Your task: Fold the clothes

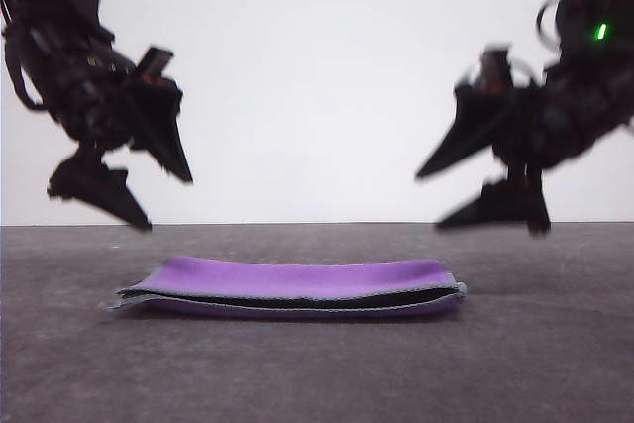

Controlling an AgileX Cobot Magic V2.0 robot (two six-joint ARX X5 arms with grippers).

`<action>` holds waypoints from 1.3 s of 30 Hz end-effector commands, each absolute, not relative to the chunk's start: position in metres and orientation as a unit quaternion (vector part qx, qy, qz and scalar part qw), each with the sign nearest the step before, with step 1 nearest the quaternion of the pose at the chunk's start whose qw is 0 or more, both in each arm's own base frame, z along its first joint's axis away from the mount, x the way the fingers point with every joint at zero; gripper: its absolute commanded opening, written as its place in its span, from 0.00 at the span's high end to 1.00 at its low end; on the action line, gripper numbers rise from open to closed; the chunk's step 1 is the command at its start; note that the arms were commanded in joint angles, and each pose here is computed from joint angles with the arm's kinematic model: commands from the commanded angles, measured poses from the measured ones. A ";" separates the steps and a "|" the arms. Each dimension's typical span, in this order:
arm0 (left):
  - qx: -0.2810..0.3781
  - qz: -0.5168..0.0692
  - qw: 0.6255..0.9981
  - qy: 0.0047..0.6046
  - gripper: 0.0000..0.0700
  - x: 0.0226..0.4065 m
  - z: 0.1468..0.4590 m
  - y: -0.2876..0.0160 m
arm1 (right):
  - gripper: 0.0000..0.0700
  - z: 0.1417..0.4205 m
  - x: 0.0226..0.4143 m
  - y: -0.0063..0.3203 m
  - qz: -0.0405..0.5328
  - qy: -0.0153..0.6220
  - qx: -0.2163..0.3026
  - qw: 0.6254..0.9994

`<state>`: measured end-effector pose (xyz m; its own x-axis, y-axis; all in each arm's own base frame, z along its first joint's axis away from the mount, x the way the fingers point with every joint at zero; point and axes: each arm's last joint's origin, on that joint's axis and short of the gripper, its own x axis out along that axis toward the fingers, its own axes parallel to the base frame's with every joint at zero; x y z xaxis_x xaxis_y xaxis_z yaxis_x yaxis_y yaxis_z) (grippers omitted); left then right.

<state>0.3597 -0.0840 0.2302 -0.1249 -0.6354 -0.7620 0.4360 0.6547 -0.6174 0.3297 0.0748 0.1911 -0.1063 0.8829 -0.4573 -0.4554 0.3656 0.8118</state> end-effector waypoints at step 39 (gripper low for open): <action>-0.020 -0.244 0.816 0.524 0.44 0.252 0.357 -0.024 | 0.45 0.199 0.247 0.049 0.255 0.532 0.158 0.792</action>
